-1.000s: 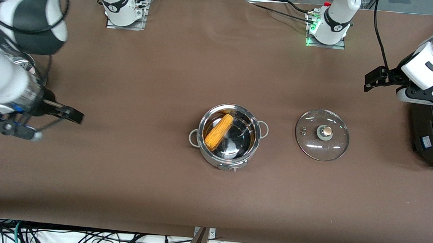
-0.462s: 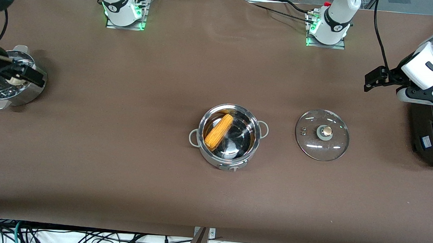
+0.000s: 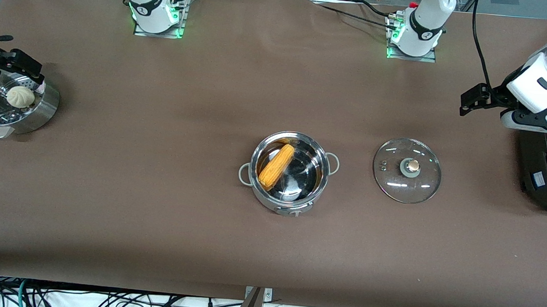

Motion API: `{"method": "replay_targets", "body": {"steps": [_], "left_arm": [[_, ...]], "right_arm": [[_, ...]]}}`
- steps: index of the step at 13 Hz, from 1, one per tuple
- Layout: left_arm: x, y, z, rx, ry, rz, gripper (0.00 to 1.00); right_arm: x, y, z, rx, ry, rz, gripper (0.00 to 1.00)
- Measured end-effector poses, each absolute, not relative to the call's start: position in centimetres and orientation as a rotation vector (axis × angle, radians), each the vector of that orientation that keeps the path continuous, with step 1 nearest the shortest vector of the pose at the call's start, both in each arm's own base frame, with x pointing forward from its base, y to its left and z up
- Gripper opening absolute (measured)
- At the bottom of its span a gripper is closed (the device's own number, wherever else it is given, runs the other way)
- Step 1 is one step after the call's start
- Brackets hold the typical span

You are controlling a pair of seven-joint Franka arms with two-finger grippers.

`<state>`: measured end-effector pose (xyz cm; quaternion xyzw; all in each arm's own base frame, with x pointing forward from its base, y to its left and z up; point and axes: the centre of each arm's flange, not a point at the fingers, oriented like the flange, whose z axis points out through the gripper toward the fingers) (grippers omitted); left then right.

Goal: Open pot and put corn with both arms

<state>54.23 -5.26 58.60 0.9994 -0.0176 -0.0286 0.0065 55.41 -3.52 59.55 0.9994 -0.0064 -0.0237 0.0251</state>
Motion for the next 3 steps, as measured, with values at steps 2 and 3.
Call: {"method": "replay_targets", "body": {"steps": [2, 3], "left_arm": [[54.21, -5.26, 58.59, 3.127, -0.055, -0.093, 1.00], [54.19, -5.26, 58.57, 3.127, -0.055, -0.096, 1.00]], "right_arm": [[55.81, -3.74, 58.57, 3.092, -0.017, -0.104, 1.00], [55.98, -3.73, 58.26, 3.092, -0.015, -0.113, 1.00]]}}
